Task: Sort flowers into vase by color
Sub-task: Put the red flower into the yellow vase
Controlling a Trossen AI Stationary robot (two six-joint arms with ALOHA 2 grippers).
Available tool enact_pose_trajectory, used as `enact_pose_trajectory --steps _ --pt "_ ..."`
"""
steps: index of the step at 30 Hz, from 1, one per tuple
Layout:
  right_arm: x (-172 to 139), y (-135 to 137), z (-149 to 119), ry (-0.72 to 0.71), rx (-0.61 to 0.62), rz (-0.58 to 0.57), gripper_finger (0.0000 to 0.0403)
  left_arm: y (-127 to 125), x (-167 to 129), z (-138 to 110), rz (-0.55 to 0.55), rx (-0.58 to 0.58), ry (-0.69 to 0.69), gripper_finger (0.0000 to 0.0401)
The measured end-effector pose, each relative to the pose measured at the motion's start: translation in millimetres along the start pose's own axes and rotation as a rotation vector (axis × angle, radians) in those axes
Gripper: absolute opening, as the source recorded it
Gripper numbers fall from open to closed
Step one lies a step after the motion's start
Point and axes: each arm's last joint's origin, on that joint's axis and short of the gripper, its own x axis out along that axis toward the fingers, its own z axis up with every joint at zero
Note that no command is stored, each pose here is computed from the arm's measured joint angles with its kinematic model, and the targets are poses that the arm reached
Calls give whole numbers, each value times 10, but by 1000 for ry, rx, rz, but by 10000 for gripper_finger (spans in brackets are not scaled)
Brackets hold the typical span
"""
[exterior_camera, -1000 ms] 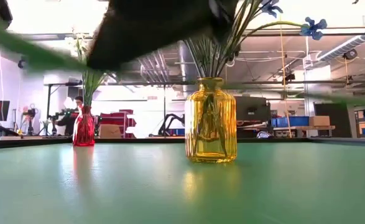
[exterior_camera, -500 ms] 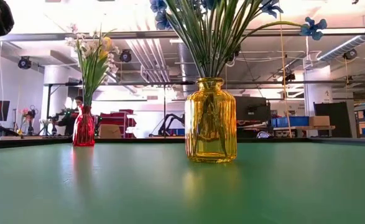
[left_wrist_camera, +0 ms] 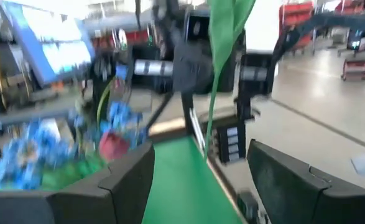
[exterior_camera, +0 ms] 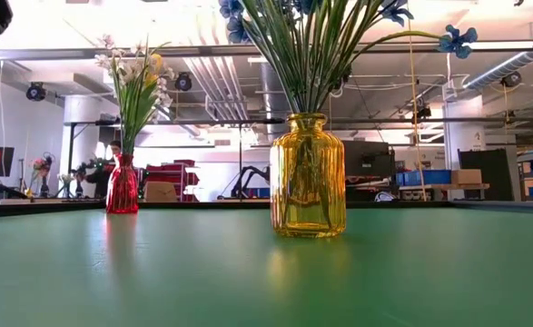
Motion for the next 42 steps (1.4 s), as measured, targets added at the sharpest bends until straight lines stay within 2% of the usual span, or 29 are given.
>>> enact_pose_trajectory --steps 8,12,16,25,32,35,39,42 --pt "73 -76 34 -156 -27 58 12 -107 309 8 44 65 -109 242" --pt "119 -139 29 -179 -37 56 12 -54 536 -30 -113 21 -162 242" --pt "140 -187 47 -206 -57 31 12 55 712 -53 -166 -10 -193 242" --pt "169 -239 49 -221 -113 6 12 192 973 -71 -110 -10 -219 219" --pt "184 -261 44 -222 -142 -4 12 171 1122 -26 -126 20 -223 165" --pt "177 -255 52 -226 -162 -6 12 165 1129 -35 -126 23 -220 112" --pt "168 -244 56 -226 -170 -6 12 185 1117 -36 -90 15 -203 21" --pt "166 -245 62 -223 -170 -12 12 199 1099 -29 -77 5 -190 9"
